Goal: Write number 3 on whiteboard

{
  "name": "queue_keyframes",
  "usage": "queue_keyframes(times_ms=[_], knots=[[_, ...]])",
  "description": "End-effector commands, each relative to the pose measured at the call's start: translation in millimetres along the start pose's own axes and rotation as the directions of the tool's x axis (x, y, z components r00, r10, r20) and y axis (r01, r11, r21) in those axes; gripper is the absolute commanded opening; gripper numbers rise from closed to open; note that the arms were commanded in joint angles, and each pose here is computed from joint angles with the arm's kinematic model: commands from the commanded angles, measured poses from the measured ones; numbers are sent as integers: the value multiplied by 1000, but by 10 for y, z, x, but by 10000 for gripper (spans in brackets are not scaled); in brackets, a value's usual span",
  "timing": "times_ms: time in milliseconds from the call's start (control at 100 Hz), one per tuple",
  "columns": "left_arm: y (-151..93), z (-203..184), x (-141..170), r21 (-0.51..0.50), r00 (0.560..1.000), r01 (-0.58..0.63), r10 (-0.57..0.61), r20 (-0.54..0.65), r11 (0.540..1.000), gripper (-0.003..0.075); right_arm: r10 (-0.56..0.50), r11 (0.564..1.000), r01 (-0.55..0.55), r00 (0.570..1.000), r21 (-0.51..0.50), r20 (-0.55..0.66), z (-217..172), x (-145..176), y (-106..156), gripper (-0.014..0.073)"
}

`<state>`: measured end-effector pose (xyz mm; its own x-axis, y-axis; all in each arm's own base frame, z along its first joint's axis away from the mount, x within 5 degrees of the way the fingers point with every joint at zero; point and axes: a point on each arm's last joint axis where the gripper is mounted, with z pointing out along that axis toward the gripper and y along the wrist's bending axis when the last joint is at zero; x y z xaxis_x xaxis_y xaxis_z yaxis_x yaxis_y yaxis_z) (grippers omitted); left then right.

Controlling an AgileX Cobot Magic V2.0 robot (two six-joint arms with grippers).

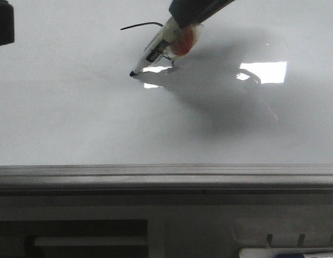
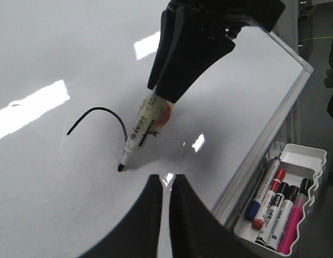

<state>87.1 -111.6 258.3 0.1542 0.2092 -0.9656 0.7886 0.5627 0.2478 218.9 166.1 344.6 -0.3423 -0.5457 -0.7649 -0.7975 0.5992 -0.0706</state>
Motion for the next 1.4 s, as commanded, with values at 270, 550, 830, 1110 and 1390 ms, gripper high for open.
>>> queue_keyframes(times_ms=[270, 550, 830, 1110, 1390], knots=[[27, -1, -160, -10, 995, 26, -25, 101, 1000, 8, -11, 990, 20, 998, 142, -64, -300, 46, -74, -59], [27, -1, -160, -10, 995, 26, -25, 101, 1000, 8, -5, 998, 12, 994, 65, -107, -136, 124, 73, -59], [27, -1, -156, -10, 995, 26, -25, 97, 1000, 8, -45, 999, 46, 998, 9, -52, 232, -47, 270, -59], [2, 1, -125, 12, 997, -52, 51, 63, 999, 13, -66, 996, 65, 998, -54, -14, -240, -118, 472, -61], [-87, 148, -100, 81, 995, -76, 70, 78, 994, 231, -84, 993, 76, 993, -95, -88, -368, -27, 537, -61]])
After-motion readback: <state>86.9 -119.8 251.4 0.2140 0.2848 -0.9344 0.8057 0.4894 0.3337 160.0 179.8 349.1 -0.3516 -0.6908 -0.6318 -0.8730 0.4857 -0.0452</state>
